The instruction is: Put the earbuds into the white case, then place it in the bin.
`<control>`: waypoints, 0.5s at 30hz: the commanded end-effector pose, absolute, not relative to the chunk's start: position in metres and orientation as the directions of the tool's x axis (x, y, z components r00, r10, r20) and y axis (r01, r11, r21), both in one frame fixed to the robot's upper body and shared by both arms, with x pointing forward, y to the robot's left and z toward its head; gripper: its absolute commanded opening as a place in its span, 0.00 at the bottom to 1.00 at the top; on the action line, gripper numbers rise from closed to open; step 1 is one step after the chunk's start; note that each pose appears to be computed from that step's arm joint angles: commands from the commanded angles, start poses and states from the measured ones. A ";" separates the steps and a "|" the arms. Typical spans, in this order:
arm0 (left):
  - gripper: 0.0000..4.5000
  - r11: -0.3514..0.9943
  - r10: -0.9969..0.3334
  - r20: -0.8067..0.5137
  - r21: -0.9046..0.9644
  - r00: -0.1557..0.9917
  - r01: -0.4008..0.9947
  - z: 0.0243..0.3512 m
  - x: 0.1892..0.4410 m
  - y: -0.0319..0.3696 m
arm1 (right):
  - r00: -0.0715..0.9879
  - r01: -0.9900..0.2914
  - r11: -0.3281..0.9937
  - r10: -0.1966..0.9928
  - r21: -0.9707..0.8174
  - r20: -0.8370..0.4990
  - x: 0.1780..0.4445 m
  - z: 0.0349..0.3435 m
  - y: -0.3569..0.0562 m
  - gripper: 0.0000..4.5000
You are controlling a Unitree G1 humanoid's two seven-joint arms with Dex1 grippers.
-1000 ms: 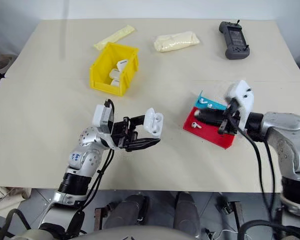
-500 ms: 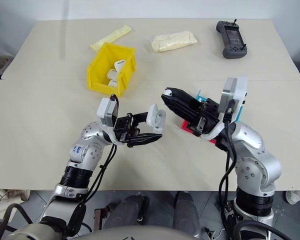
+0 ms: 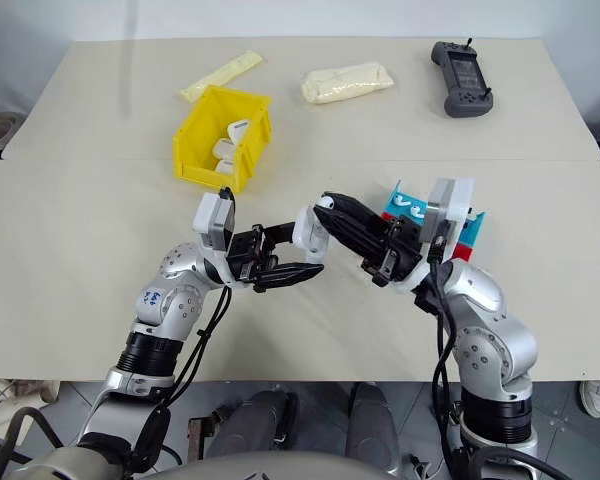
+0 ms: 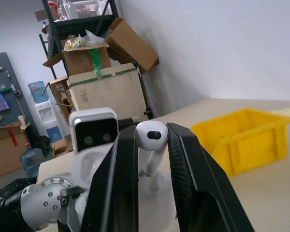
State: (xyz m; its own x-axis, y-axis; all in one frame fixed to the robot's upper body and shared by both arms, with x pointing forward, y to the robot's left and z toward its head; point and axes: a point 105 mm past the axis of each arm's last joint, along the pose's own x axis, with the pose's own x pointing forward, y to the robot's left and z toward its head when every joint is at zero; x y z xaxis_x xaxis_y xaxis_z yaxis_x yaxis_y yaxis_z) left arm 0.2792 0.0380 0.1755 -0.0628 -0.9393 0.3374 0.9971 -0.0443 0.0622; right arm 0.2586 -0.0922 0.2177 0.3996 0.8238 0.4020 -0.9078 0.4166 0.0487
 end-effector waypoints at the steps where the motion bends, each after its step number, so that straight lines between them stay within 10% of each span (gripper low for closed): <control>1: 0.60 -0.053 -0.931 0.352 0.120 -0.092 0.991 0.189 0.275 0.037 | 0.390 -0.908 0.417 0.821 0.029 0.417 0.257 0.218 -0.092 0.11; 15: 0.60 -0.043 -0.931 0.356 0.119 -0.083 0.992 0.190 0.274 0.038 | 0.353 -0.911 0.403 0.873 -0.090 0.337 0.255 0.205 -0.087 0.11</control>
State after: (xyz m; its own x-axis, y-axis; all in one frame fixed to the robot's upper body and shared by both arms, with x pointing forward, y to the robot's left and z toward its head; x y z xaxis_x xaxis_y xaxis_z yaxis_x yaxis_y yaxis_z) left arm 0.2782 0.0382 0.1739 -0.0564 -0.9458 0.3198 0.9978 -0.0420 0.0516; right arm 0.2585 -0.0911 0.2100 0.3782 0.8493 0.3684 -0.9020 0.4276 -0.0598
